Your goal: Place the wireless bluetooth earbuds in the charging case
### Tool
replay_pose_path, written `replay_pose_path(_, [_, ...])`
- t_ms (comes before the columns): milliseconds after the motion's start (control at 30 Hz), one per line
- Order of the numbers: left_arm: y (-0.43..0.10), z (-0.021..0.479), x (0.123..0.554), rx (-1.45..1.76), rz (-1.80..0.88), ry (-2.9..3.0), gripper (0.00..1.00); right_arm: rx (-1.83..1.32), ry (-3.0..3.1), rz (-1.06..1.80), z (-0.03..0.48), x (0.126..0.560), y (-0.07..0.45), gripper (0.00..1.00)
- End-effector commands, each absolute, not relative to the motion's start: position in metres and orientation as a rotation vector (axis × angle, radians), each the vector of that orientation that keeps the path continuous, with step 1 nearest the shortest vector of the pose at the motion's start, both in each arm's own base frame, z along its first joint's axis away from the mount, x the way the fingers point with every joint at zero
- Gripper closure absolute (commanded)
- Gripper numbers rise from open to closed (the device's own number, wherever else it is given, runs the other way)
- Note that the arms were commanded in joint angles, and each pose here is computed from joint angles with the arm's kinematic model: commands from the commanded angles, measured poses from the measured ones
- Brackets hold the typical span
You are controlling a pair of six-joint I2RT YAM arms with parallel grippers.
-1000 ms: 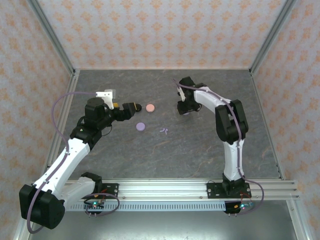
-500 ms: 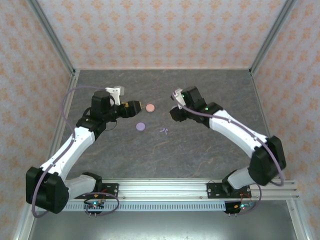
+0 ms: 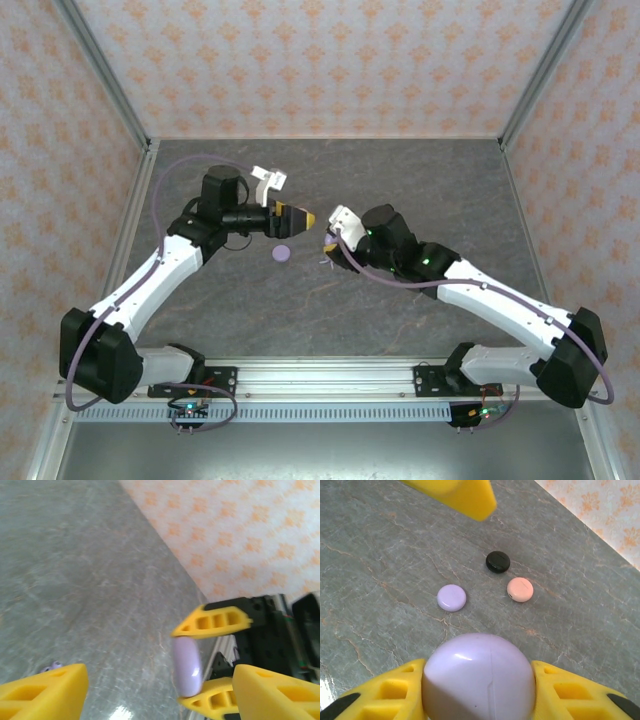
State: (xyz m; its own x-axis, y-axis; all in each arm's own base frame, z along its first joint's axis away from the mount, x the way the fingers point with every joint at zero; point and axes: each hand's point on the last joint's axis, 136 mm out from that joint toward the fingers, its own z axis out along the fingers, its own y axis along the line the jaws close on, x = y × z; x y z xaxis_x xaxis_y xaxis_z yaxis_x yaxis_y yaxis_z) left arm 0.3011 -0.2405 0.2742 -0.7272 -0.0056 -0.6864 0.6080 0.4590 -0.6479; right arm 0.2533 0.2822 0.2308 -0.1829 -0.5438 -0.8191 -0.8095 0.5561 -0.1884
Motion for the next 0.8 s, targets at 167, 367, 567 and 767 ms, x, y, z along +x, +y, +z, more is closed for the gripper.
replay_pose_path(167, [-0.257,0.271,0.289,0.618,-1.321,2.114,0.34,-1.107,1.734,0.386,0.272,0.249,0.292,0.6])
replay_pose_path(367, [-0.268,0.265,0.285,0.661,-1.349,2.123,0.4,-1.108,1.71,0.427,0.28,0.247,0.298,0.6])
replay_pose_path(567, [-0.274,0.261,0.283,0.69,-1.371,2.131,0.46,-1.109,1.698,0.438,0.283,0.248,0.301,0.61])
replay_pose_path(767, [-0.276,0.262,0.279,0.722,-1.383,2.123,0.47,-1.11,1.701,0.42,0.281,0.251,0.301,0.61])
